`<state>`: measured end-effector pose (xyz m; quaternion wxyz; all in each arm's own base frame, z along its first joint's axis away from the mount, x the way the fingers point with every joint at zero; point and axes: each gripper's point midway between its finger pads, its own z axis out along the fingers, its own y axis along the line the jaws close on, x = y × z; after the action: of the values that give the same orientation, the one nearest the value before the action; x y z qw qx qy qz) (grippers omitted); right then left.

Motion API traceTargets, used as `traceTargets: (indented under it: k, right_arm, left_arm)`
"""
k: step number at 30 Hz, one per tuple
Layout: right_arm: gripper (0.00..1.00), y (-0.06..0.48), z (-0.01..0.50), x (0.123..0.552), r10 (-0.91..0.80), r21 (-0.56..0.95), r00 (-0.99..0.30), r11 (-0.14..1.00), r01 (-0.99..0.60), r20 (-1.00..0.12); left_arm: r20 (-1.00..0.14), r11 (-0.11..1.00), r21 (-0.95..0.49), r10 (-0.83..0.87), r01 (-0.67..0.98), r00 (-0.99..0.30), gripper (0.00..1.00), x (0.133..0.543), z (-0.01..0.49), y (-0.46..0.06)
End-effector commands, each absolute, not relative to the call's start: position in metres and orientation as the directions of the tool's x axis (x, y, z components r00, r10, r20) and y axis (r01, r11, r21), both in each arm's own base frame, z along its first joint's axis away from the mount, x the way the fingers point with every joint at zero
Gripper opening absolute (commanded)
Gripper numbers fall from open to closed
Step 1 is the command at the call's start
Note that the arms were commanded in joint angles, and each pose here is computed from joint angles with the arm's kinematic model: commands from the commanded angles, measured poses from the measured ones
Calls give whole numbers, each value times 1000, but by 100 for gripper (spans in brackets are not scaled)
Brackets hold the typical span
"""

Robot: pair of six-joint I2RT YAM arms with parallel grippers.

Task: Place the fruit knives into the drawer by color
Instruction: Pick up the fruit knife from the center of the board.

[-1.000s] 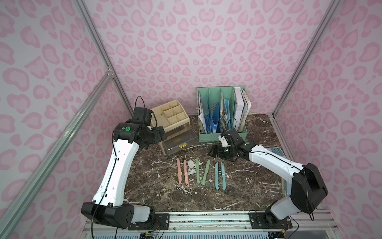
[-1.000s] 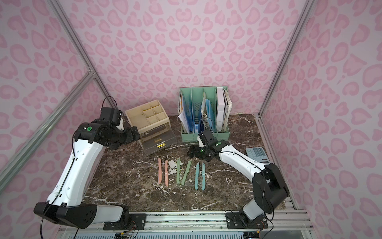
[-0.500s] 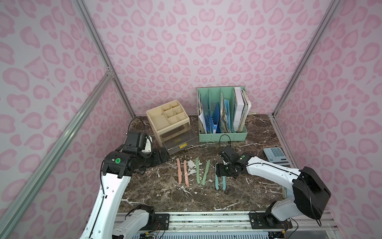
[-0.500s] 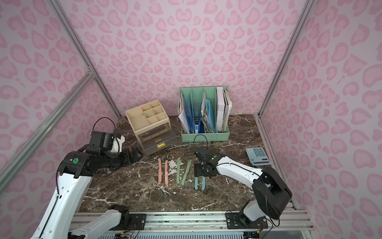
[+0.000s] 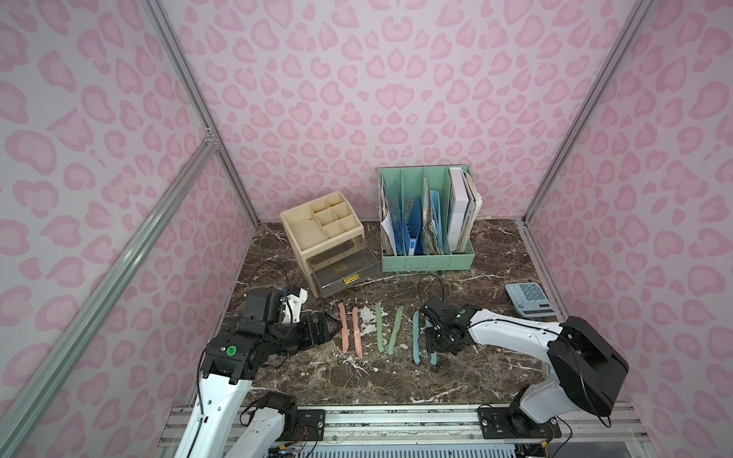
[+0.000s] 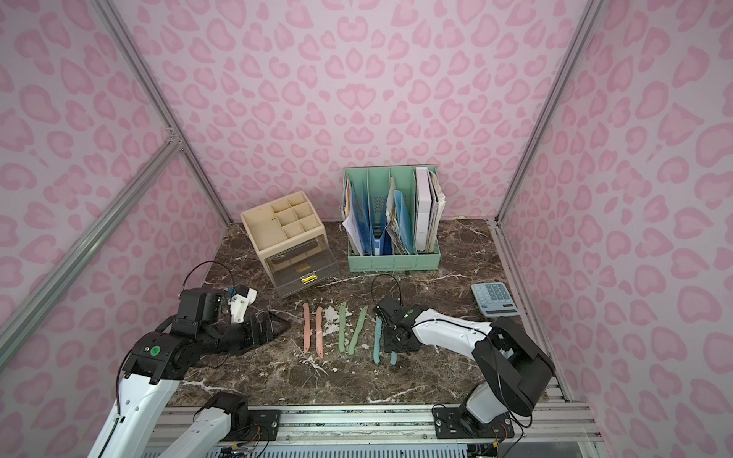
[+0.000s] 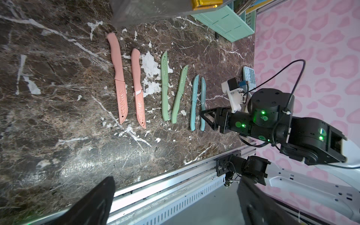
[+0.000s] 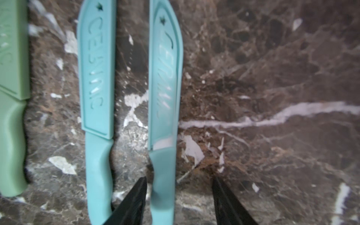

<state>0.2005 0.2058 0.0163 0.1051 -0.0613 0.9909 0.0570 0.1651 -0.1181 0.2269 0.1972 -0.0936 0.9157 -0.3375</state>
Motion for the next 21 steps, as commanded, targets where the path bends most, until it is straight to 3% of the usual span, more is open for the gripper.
traceTargets:
  k: [1, 6, 11, 21]
  right_arm:
    - [56, 208, 6, 199, -114, 100, -973, 986, -136, -202]
    - [49, 212, -2, 200, -139, 76, -972, 985, -155, -187]
    - [24, 213, -4, 202, -149, 56, -972, 985, -162, -181]
    - [9, 216, 13, 203, -132, 71, -974, 987, -148, -184]
  left_arm:
    - [-302, 738, -675, -303, -22, -904, 99, 167, 228, -122]
    - [-296, 739, -673, -304, -28, -906, 99, 167, 225, -122]
    - [-293, 742, -670, -305, -33, -906, 99, 168, 223, -121]
    - [-310, 752, -658, -305, -28, -901, 99, 175, 229, -120]
